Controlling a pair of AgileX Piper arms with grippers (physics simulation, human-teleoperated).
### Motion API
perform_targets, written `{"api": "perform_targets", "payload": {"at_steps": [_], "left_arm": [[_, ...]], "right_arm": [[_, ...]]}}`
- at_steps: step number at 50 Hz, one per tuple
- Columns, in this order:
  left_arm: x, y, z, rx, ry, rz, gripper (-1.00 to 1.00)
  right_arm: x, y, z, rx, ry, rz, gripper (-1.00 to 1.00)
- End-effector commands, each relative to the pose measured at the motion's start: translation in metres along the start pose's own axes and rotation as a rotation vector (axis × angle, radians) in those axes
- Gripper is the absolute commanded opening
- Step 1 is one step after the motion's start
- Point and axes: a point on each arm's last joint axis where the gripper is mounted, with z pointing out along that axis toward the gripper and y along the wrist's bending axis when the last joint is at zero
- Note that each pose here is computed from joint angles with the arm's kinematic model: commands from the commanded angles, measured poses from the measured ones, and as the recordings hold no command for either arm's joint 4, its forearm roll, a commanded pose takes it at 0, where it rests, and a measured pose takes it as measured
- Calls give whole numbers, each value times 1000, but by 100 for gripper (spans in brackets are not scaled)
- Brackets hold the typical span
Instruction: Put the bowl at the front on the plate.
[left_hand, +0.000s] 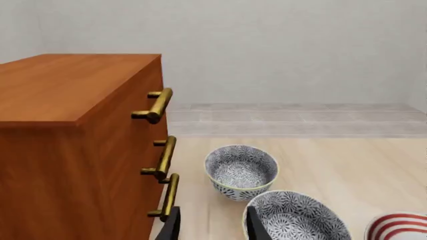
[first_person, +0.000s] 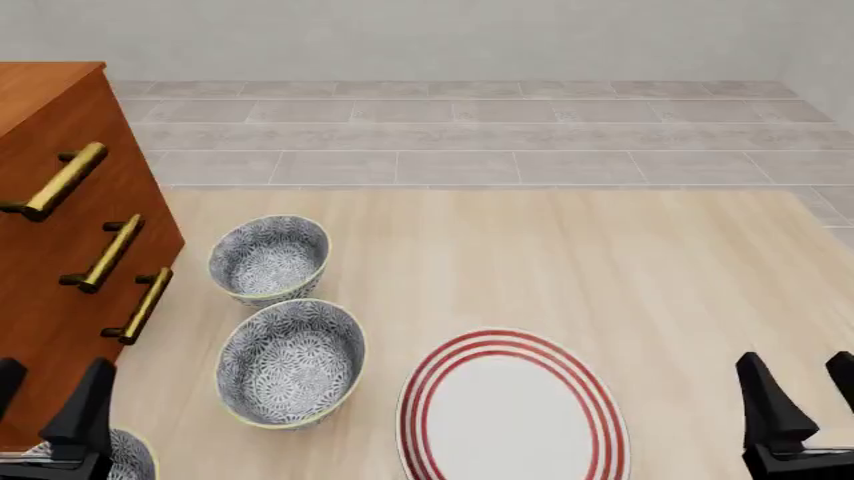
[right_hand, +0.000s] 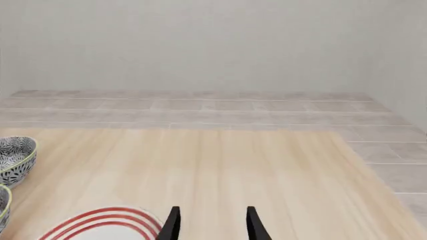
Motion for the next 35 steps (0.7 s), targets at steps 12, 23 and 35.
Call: {"api": "perform_targets", "payload": {"at_steps": [12, 23, 35], "left_arm": [[-8, -1, -1, 17, -13, -4, 100], [-33, 0, -5, 6, 25, 39, 100], [-81, -2, 0, 35, 76, 89, 100]], "right_arm": [[9, 0, -3, 0, -55, -2, 100], [10, 0, -3, -3, -54, -8, 100], [11, 1, -3, -6, -49, -12, 100]]}}
